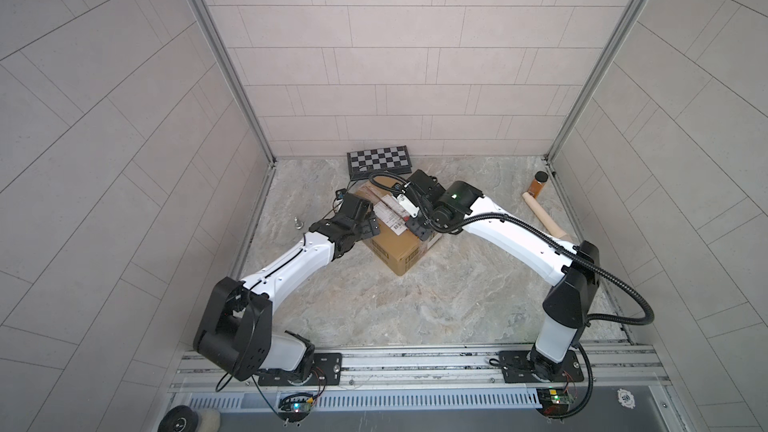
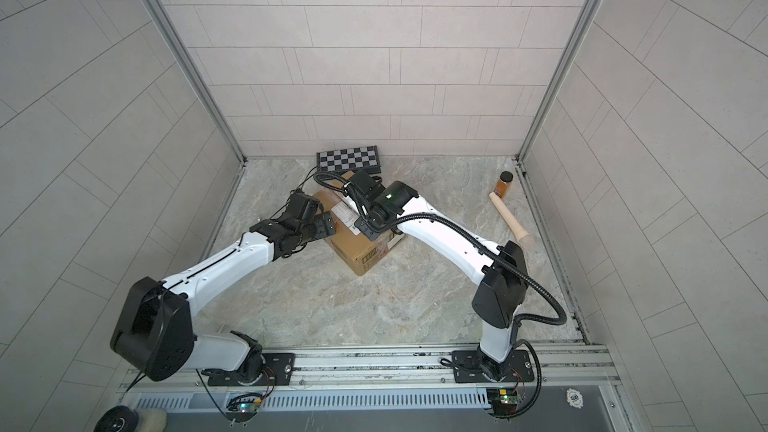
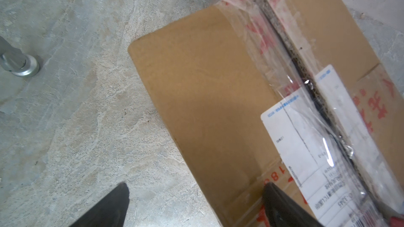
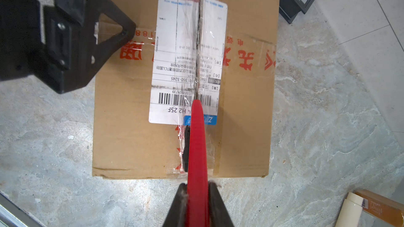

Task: Unpack the express box

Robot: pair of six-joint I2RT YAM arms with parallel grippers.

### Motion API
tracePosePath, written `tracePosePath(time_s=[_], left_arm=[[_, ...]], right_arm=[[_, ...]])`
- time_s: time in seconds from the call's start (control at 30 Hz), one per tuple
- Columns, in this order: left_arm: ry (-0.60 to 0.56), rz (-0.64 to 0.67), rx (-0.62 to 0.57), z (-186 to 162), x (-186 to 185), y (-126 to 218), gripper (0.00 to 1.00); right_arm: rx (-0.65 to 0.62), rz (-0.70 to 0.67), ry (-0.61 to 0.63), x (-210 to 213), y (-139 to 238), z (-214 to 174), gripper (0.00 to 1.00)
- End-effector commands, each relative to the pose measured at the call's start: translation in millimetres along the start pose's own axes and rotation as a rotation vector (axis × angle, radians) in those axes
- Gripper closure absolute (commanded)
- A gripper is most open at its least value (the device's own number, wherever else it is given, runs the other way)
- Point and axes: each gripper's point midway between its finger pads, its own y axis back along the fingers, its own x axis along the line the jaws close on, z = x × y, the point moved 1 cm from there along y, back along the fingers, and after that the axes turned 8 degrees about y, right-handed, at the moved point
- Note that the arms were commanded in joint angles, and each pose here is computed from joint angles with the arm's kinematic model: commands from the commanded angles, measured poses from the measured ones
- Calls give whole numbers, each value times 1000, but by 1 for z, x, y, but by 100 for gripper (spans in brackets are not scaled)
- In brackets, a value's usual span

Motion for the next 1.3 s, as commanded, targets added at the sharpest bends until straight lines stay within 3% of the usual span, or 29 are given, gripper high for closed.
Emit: tracePosePath(time_s=[0.0, 0.43, 1.1, 1.27], left_arm=[[-58, 188, 105, -33, 45, -16, 2], [-59, 286, 136, -46, 64, -27, 3], [-24, 139, 95, -31, 37, -17, 2], [-20, 158, 109, -39, 42, -24, 2]], right_arm=[[93, -49, -11, -11, 4, -20, 100], [143, -63, 7, -26, 50, -64, 100], [149, 37, -35, -5, -6, -36, 100], [146, 47, -37, -3, -11, -31, 100]])
